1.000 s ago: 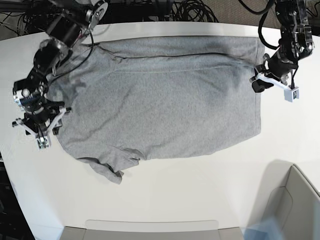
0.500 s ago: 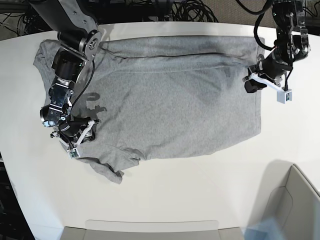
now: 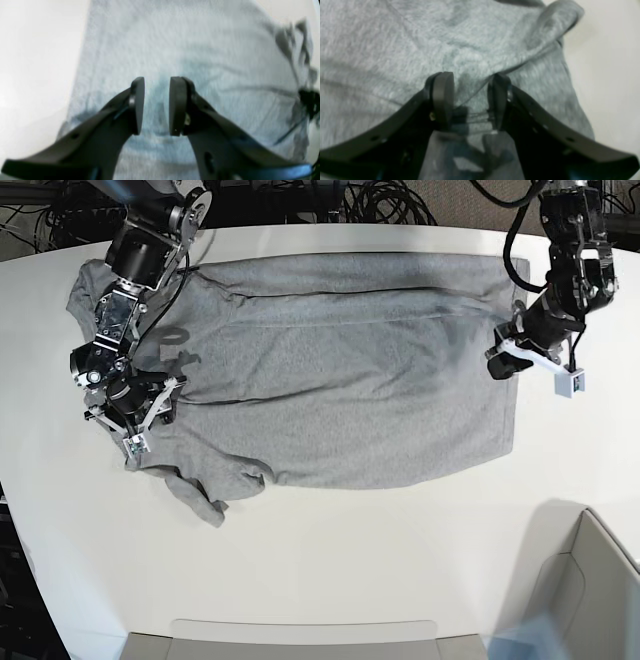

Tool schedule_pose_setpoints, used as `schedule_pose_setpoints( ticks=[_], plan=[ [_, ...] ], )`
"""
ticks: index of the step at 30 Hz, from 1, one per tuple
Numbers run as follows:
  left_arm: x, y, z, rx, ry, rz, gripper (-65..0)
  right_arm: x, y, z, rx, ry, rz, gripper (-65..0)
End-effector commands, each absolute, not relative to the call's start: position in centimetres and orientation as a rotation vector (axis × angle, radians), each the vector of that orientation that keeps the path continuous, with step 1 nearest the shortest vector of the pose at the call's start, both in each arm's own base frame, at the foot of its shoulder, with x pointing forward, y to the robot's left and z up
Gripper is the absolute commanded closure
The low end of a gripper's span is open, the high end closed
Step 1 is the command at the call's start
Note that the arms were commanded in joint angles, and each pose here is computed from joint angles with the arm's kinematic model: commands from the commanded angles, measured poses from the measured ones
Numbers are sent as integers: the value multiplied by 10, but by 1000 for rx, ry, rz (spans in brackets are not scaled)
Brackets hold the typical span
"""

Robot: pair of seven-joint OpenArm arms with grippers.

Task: Fold the T-shirt properly
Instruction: 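Move the right gripper to the hem corner and grasp it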

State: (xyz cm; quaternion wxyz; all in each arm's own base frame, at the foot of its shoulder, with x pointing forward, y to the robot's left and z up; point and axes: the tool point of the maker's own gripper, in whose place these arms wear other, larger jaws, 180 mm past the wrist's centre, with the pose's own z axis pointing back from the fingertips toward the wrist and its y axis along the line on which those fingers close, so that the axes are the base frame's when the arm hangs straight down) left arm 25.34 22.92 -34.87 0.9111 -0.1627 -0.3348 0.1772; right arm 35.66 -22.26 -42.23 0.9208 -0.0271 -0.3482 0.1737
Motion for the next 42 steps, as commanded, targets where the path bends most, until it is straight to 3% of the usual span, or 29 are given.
schedule_pose_setpoints(
  ticks=[1, 7, 12, 17, 20, 25, 29, 39, 42],
  plan=[
    [259, 230, -344, -346, -713, 372, -166, 336, -237, -435, -126, -575, 404, -257],
    [258, 226, -355, -369, -690, 413, -166, 388, -241, -373, -179, -748, 400, -257],
    [257, 222, -356, -382, -688, 422, -166, 440, -218, -327, -230, -823, 534, -271],
    [257, 220, -356, -390, -690, 429, -166, 465, -186, -334, -310, -705, 785, -354],
    [257, 220, -356, -392, -691, 434, -166, 476, -173, -342, -312, -646, 875, -371],
    [257, 220, -356, -391, -690, 434, -166, 487, -171, -340, -292, -631, 874, -372],
    [256, 221, -357, -389, -687, 436, -166, 496, -166, -343, -275, -705, 841, -372],
    [258, 221, -357, -390, -690, 435, -166, 494, -178, -361, -268, -638, 834, -372],
    [262, 221, -354, -392, -702, 433, -166, 502, -177, -354, -282, -704, 810, -372]
  ],
)
